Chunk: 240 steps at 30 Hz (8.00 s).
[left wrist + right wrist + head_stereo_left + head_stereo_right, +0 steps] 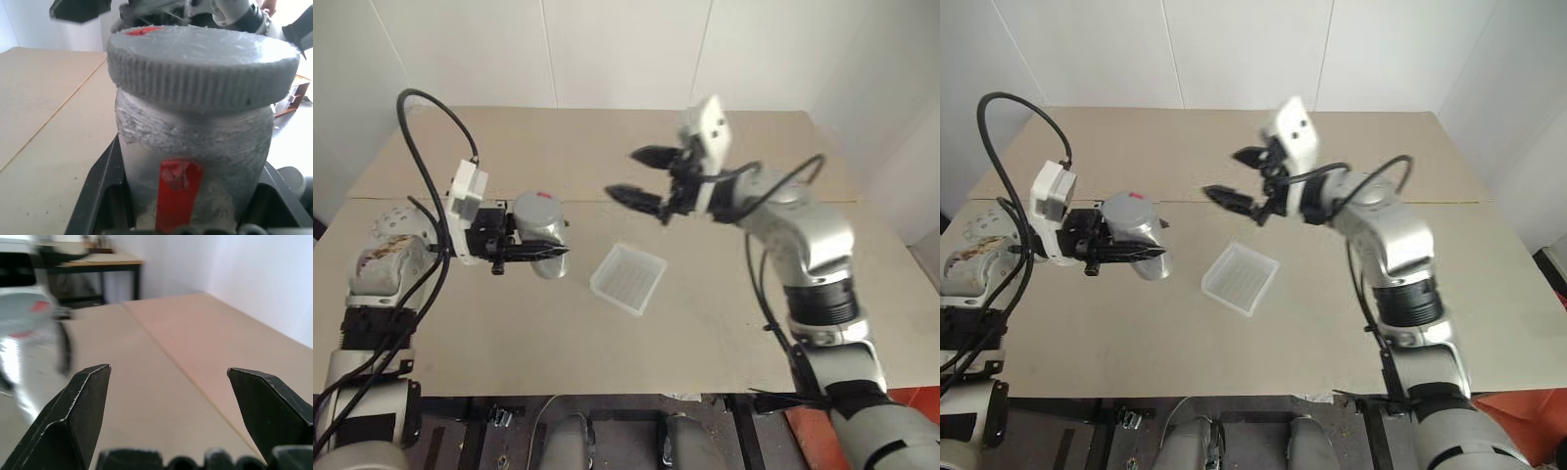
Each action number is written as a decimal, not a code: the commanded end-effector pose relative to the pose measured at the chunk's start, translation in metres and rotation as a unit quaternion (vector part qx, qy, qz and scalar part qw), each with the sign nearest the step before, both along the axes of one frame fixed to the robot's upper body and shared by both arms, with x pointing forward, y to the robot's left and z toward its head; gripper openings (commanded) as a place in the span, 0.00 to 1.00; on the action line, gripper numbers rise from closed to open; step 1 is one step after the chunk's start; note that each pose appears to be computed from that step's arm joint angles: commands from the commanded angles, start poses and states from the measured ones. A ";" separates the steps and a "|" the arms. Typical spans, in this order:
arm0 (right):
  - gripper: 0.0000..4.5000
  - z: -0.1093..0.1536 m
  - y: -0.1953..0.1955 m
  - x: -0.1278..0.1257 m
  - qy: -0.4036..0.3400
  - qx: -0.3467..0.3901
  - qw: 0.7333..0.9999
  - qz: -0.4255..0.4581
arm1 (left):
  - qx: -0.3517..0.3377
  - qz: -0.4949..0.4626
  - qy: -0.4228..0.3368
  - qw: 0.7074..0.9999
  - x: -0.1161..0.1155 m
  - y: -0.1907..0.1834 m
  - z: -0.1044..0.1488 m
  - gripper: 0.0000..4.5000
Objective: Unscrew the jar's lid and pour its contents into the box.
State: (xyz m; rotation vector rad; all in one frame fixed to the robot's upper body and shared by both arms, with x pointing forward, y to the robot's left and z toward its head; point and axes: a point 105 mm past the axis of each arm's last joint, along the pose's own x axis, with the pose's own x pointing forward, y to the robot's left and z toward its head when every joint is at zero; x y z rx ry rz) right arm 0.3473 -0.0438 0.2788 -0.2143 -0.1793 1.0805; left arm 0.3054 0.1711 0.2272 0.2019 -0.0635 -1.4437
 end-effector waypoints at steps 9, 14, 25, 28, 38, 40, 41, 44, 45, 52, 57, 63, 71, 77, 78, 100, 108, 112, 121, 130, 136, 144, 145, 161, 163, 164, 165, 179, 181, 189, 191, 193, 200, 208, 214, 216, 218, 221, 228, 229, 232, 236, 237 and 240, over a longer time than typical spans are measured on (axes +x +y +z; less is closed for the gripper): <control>1.00 0.023 0.051 -0.062 -0.064 0.012 0.986 0.154 | -0.020 -0.018 -0.034 0.999 0.010 -0.023 0.009 0.43; 1.00 0.027 0.076 -0.054 -0.063 0.011 0.989 0.132 | -0.027 -0.035 -0.036 0.998 0.014 -0.033 0.010 0.43; 1.00 0.024 0.084 -0.045 -0.051 -0.002 0.992 0.116 | -0.027 -0.036 -0.038 0.998 0.013 -0.030 0.011 0.43; 1.00 0.020 0.078 -0.041 -0.047 -0.006 0.993 0.106 | -0.024 -0.030 -0.040 0.998 0.012 -0.026 0.011 0.43; 1.00 0.012 0.044 -0.033 -0.043 -0.027 0.996 0.071 | -0.014 -0.013 -0.042 0.999 0.008 -0.009 0.013 0.43; 1.00 0.013 0.040 -0.032 -0.045 -0.028 0.996 0.067 | -0.013 -0.011 -0.042 0.999 0.007 -0.008 0.014 0.43; 1.00 0.014 0.038 -0.032 -0.046 -0.028 0.996 0.065 | -0.012 -0.011 -0.042 0.999 0.007 -0.008 0.014 0.43; 1.00 0.019 0.038 -0.042 -0.050 -0.019 0.995 0.090 | -0.014 -0.009 -0.042 0.999 0.008 -0.009 0.013 0.43; 1.00 0.021 0.040 -0.049 -0.054 -0.016 0.993 0.106 | -0.015 -0.010 -0.042 0.999 0.008 -0.010 0.013 0.43; 1.00 0.025 0.069 -0.071 -0.059 -0.004 0.986 0.158 | -0.022 -0.020 -0.039 0.999 0.010 -0.020 0.011 0.43; 1.00 0.018 0.092 -0.054 -0.063 -0.025 0.991 0.115 | -0.027 -0.030 -0.041 0.998 0.011 -0.026 0.013 0.43; 1.00 0.020 0.094 -0.039 -0.062 -0.027 0.994 0.083 | -0.027 -0.032 -0.041 0.998 0.009 -0.026 0.012 0.43; 1.00 0.021 0.063 -0.038 -0.054 -0.012 0.995 0.081 | -0.022 -0.025 -0.040 0.999 0.006 -0.019 0.011 0.43; 1.00 0.018 0.046 -0.041 -0.061 -0.021 0.994 0.084 | -0.019 -0.023 -0.040 0.999 0.005 -0.016 0.012 0.43; 1.00 0.017 0.045 -0.042 -0.063 -0.023 0.994 0.086 | -0.019 -0.022 -0.040 0.999 0.005 -0.016 0.012 0.43; 1.00 0.016 0.079 -0.057 -0.059 -0.028 0.987 0.146 | -0.014 -0.033 -0.044 0.998 0.006 -0.021 0.011 0.43; 1.00 0.011 0.092 -0.052 -0.028 -0.035 0.988 0.151 | -0.012 -0.032 -0.045 0.998 0.006 -0.021 0.010 0.43; 0.79 0.017 0.092 -0.052 -0.018 -0.017 0.988 0.153 | -0.011 -0.031 -0.046 0.998 0.005 -0.020 0.009 0.43; 0.61 0.038 0.078 -0.052 0.029 0.052 0.986 0.158 | -0.008 -0.030 -0.043 0.999 0.004 -0.021 0.005 0.43; 0.61 0.016 -0.015 -0.007 -0.004 0.054 0.997 -0.053 | -0.020 0.000 -0.048 0.999 0.009 -0.019 0.003 0.43; 0.61 -0.082 -0.092 0.007 0.032 -0.068 0.973 -0.218 | -0.032 0.070 -0.075 0.994 0.022 -0.015 0.003 0.43; 0.83 -0.158 -0.110 -0.006 0.150 -0.134 0.954 -0.224 | -0.033 0.155 -0.133 0.978 0.038 -0.027 0.003 0.43; 0.88 -0.158 -0.110 -0.007 0.153 -0.139 0.954 -0.216 | -0.024 0.165 -0.146 0.975 0.040 -0.029 0.002 0.43; 0.99 -0.056 -0.078 -0.074 0.228 -0.135 0.962 0.065 | 0.185 0.016 -0.854 0.485 0.063 -0.111 -0.001 0.43; 0.99 -0.052 -0.076 -0.074 0.226 -0.140 0.962 0.069 | 0.159 -0.015 -0.882 0.444 0.061 -0.119 -0.007 0.43; 0.99 -0.051 -0.075 -0.073 0.224 -0.139 0.962 0.070 | 0.144 -0.020 -0.891 0.430 0.061 -0.121 -0.008 0.43; 0.99 -0.048 -0.074 -0.072 0.220 -0.136 0.963 0.072 | 0.144 -0.039 -0.898 0.414 0.061 -0.123 -0.015 0.43; 0.99 -0.039 -0.068 -0.077 0.189 -0.107 0.973 0.072 | 0.177 -0.011 -0.905 0.388 0.077 -0.121 -0.019 0.43; 0.99 -0.041 -0.067 -0.077 0.188 -0.107 0.974 0.071 | 0.177 0.016 -0.887 0.426 0.078 -0.116 -0.016 0.43; 0.99 -0.044 -0.065 -0.070 0.089 -0.095 0.990 0.049 | 0.080 0.347 -0.544 0.760 0.097 -0.059 0.020 0.43; 0.99 -0.046 -0.063 -0.069 0.080 -0.089 0.992 0.048 | 0.000 0.415 -0.370 0.831 0.098 -0.038 0.018 0.43; 0.99 -0.048 -0.060 -0.068 0.079 -0.083 0.992 0.048 | -0.051 0.443 -0.228 0.865 0.094 -0.021 0.006 0.43; 0.99 -0.049 -0.055 -0.064 0.080 -0.069 0.994 0.042 | -0.073 0.453 -0.014 0.888 0.068 0.000 -0.053 0.43; 0.99 -0.047 -0.052 -0.063 0.079 -0.063 0.994 0.040 | -0.078 0.465 -0.013 0.882 0.062 -0.003 -0.086 0.43; 1.00 -0.044 -0.049 -0.064 0.073 -0.060 0.995 0.043 | -0.055 0.461 -0.020 0.885 0.060 -0.001 -0.102 0.64; 1.00 -0.044 -0.049 -0.064 0.072 -0.062 0.995 0.041 | -0.051 0.460 -0.026 0.886 0.056 0.001 -0.100 0.79; 1.00 -0.045 -0.051 -0.064 0.072 -0.064 0.995 0.040 | -0.045 0.460 -0.034 0.886 0.048 0.007 -0.094 0.93; 1.00 -0.046 -0.054 -0.066 0.073 -0.066 0.994 0.040 | -0.021 0.443 -0.035 0.895 0.021 0.021 -0.085 1.00; 1.00 -0.053 -0.076 -0.063 0.083 -0.077 0.993 0.018 | 0.036 0.389 -0.016 0.920 -0.050 0.046 -0.058 1.00; 1.00 -0.055 -0.081 -0.062 0.083 -0.082 0.993 0.015 | 0.036 0.373 -0.013 0.927 -0.060 0.049 -0.050 1.00; 1.00 -0.060 -0.099 -0.061 0.076 -0.104 0.992 -0.001 | 0.029 0.325 -0.019 0.945 -0.082 0.055 -0.024 1.00; 1.00 -0.063 -0.118 -0.062 0.054 -0.110 0.992 -0.021 | 0.052 0.267 -0.040 0.962 -0.101 0.067 -0.002 1.00; 1.00 -0.064 -0.122 -0.062 0.053 -0.109 0.992 -0.028 | 0.058 0.263 -0.037 0.962 -0.103 0.073 -0.002 1.00; 1.00 -0.064 -0.128 -0.066 0.058 -0.111 0.991 -0.043 | 0.065 0.266 -0.030 0.961 -0.100 0.077 -0.008 1.00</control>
